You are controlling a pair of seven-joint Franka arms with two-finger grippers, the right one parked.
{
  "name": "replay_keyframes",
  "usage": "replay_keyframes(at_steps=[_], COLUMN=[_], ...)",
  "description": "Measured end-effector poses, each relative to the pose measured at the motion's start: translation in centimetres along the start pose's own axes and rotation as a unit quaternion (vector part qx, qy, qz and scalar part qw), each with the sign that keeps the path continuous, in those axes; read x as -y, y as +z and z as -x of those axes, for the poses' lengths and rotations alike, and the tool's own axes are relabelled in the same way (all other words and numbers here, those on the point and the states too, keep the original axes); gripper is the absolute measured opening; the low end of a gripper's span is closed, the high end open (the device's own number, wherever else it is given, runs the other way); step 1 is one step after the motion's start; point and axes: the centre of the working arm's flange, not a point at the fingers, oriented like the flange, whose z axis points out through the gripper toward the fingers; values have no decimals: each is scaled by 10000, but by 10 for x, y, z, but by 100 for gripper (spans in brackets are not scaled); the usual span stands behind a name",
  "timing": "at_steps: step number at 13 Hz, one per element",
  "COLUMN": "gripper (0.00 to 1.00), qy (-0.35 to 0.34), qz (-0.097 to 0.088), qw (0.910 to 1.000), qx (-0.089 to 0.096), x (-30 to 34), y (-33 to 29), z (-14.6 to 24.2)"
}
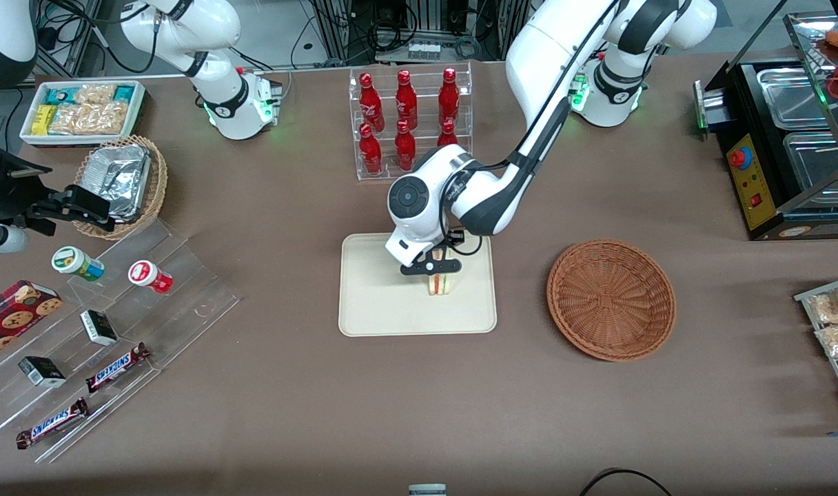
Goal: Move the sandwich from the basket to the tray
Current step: 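Lower the sandwich onto the tray and open the left gripper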
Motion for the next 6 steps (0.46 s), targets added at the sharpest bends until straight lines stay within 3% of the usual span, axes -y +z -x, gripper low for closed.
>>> replay_keyframes(at_steps=[1, 2, 6], gripper=[13, 20, 64], qy=[-9, -20, -65], qz=[7, 18, 189], qw=[10000, 10000, 9996], qx=[-11, -27, -191], x=[0, 1, 0], y=[0, -1, -17], z=[-1, -3, -11])
